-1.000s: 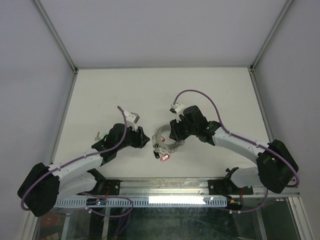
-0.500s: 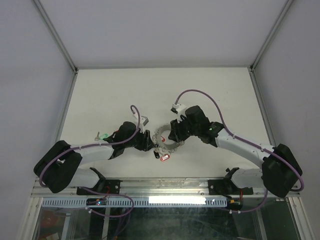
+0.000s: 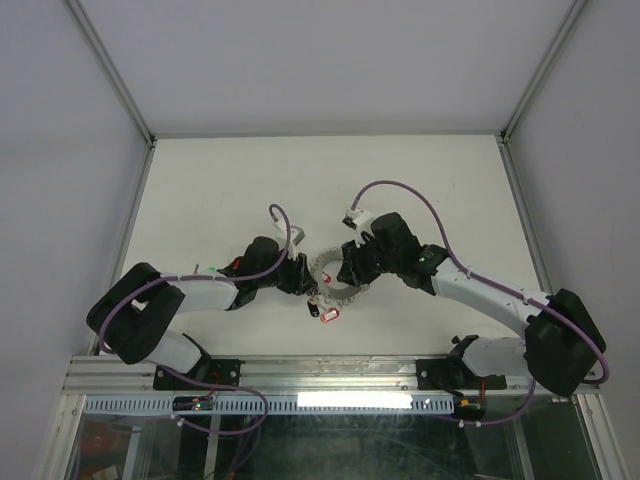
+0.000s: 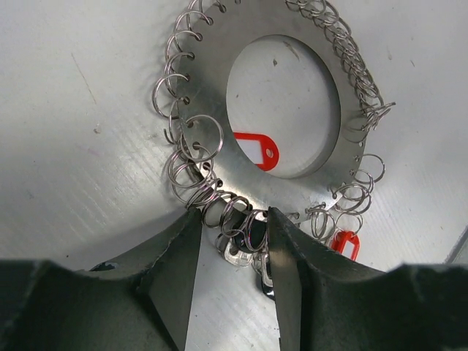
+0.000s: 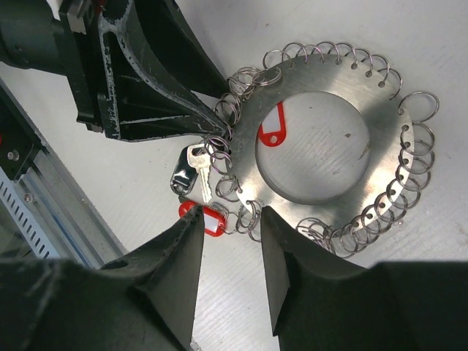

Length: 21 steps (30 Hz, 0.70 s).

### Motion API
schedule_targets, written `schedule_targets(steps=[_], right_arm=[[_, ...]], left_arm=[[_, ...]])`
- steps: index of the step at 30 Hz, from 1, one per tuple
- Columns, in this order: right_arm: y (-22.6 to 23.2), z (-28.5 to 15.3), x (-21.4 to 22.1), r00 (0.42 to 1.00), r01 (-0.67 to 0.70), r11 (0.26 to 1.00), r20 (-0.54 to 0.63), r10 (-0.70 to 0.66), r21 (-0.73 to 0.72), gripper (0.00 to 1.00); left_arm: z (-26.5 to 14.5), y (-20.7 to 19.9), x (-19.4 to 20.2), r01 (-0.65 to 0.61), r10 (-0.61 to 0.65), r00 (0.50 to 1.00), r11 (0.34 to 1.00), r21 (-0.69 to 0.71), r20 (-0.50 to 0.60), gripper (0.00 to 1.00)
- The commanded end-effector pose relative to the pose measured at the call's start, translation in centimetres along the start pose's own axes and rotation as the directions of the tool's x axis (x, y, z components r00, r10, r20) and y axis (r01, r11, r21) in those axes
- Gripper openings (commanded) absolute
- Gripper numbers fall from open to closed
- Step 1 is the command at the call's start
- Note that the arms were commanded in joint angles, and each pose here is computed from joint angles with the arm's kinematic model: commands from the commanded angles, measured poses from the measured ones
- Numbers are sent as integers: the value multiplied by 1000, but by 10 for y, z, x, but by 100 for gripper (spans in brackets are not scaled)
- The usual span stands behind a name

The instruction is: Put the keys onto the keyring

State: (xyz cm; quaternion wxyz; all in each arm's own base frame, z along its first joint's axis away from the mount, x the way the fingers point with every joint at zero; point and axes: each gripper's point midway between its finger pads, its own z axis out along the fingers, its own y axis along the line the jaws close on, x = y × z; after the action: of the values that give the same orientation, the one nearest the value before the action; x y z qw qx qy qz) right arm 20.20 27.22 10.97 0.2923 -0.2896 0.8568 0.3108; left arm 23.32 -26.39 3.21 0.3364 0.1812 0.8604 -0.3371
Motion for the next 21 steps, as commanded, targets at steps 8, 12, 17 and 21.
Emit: schedule_targets(steps=[8, 12, 17, 21], right_arm=[[12, -9, -16, 998, 10, 999, 58, -8, -35, 40], [10, -9, -14, 999, 11, 1000, 51, -10, -28, 40], [9, -13, -16, 997, 29, 999, 68, -27, -18, 40], [8, -20, -25, 992, 58, 998, 116, -58, 1, 40]], left_arm=[[8, -2, -15, -40, 39, 999, 999, 24, 32, 23], [9, -4, -18, -53, 52, 998, 998, 32, 33, 11], [4, -16, -30, -97, 92, 994, 992, 81, 64, 1], [-8, -35, -47, -168, 150, 981, 975, 147, 126, 0]])
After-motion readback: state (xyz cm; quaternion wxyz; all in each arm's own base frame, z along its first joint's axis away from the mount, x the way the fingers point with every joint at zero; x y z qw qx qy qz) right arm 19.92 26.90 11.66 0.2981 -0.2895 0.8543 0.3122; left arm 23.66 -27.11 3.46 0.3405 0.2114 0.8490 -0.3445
